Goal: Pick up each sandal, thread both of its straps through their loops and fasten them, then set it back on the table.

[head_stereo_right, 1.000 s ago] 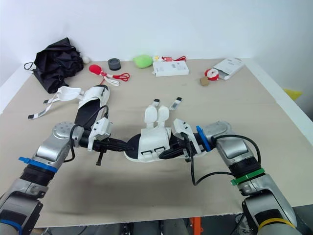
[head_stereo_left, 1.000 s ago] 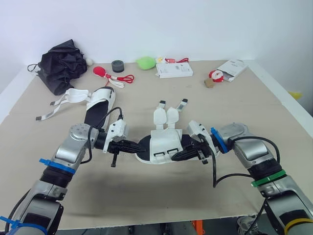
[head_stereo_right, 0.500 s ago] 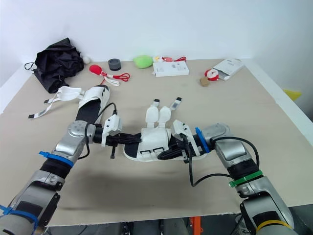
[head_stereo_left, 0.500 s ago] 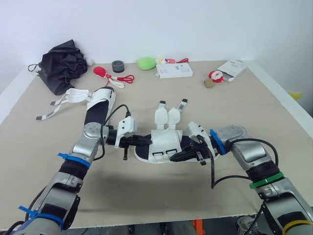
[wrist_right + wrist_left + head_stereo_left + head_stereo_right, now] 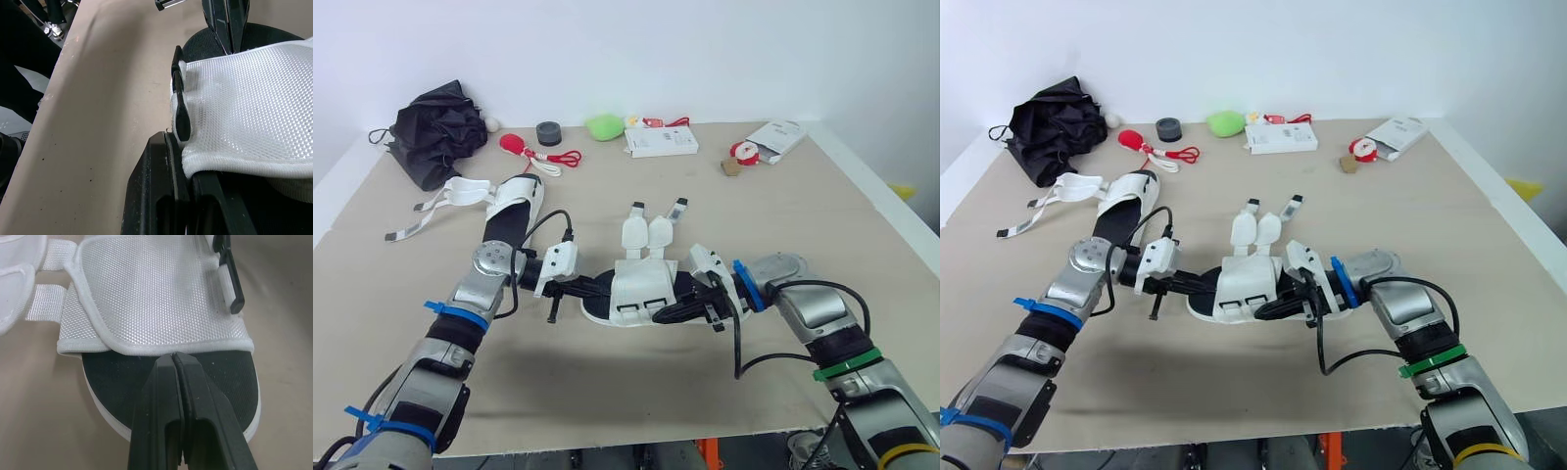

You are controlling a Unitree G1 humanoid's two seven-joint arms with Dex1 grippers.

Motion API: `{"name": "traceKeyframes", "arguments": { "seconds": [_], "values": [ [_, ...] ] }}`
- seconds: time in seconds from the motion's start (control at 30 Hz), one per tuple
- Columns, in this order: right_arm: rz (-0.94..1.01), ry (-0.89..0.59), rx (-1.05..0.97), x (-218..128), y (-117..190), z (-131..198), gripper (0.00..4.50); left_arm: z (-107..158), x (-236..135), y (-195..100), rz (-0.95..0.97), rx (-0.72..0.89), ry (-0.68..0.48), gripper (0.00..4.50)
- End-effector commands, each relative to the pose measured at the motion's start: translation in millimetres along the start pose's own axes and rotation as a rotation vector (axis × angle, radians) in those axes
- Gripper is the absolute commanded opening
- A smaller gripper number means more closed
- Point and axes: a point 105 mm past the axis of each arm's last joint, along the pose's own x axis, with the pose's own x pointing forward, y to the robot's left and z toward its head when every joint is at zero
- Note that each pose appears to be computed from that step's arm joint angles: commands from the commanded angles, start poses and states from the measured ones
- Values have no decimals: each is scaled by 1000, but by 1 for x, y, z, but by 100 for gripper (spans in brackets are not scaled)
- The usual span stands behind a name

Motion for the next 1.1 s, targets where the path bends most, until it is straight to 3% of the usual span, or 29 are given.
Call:
{"name": "traceKeyframes", "arguments": {
  "seconds": [0.03,0.27,0.43,0.67,0.87,1.1],
  "values": [
    [3,-10,-12,-1,2,5,0,-9,2,-3,-2,-28,29,6],
    [-13,7,-21,0,-1,2,0,-11,11,-14,-18,-29,19,6],
    [-24,13,-14,-1,-2,0,0,-27,10,-38,-118,37,125,6],
    [-40,28,-10,-6,-1,-4,0,-28,15,-29,-88,25,168,6],
    [-52,27,-7,-8,0,-5,0,-18,20,-13,7,-150,97,6],
    [-54,32,-5,-10,1,-6,0,-30,12,-37,-133,-118,195,6]
  ]
}}
